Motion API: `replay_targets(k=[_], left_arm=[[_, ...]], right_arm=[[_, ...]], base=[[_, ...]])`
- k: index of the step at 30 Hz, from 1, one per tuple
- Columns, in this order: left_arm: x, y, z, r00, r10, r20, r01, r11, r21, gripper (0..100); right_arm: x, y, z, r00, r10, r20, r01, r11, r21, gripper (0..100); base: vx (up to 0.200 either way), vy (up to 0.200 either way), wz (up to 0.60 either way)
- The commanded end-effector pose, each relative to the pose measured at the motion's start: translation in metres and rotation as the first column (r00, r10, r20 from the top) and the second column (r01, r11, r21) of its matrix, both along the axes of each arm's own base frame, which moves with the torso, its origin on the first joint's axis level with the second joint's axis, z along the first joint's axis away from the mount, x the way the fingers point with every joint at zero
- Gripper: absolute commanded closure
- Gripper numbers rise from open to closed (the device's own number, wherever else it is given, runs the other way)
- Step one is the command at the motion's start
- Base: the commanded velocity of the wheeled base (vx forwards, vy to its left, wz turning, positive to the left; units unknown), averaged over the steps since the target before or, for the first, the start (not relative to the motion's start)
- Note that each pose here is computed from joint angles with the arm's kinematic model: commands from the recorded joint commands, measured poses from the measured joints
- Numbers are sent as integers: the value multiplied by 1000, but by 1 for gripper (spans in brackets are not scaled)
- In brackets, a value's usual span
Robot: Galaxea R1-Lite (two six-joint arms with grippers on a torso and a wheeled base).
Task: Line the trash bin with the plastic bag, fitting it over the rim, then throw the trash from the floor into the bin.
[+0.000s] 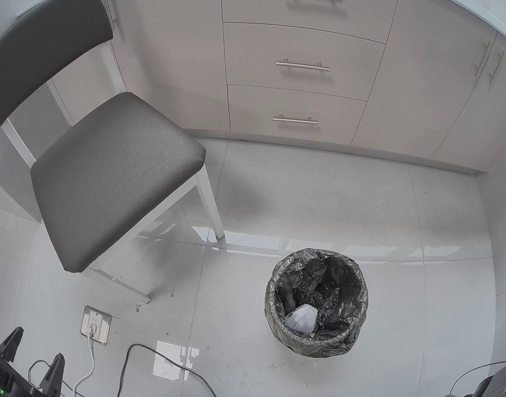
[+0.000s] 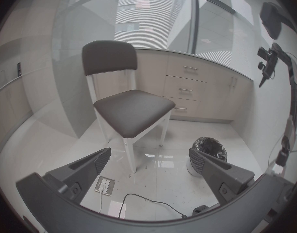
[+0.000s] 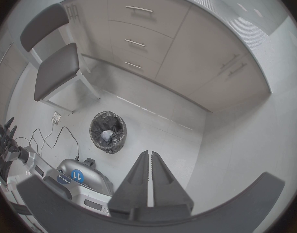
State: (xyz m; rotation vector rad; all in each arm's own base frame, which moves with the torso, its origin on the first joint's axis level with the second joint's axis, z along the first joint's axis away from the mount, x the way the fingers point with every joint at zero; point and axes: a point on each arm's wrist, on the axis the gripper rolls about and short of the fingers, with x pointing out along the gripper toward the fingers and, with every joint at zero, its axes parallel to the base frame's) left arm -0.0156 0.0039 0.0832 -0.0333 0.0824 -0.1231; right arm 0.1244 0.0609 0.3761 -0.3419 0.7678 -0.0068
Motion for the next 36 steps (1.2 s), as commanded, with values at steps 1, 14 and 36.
replay_targets(k=[1,14,36], left_arm=[[1,-1,-6,998,-58,-16,58,998,39,0],[1,-2,-6,1000,28,-14,-28,999,37,0],[-6,-4,-7,988,132,76,-134,991,28,0]], right_arm=[[-68,-48,15,988,-112,109,107,993,51,100],[-243,-95,-5,874,-213,436,195,977,86,100],[-366,-71,-159,418,-303,856,230,947,223,100]], base=[[0,0,0],[0,0,0],[0,0,0]])
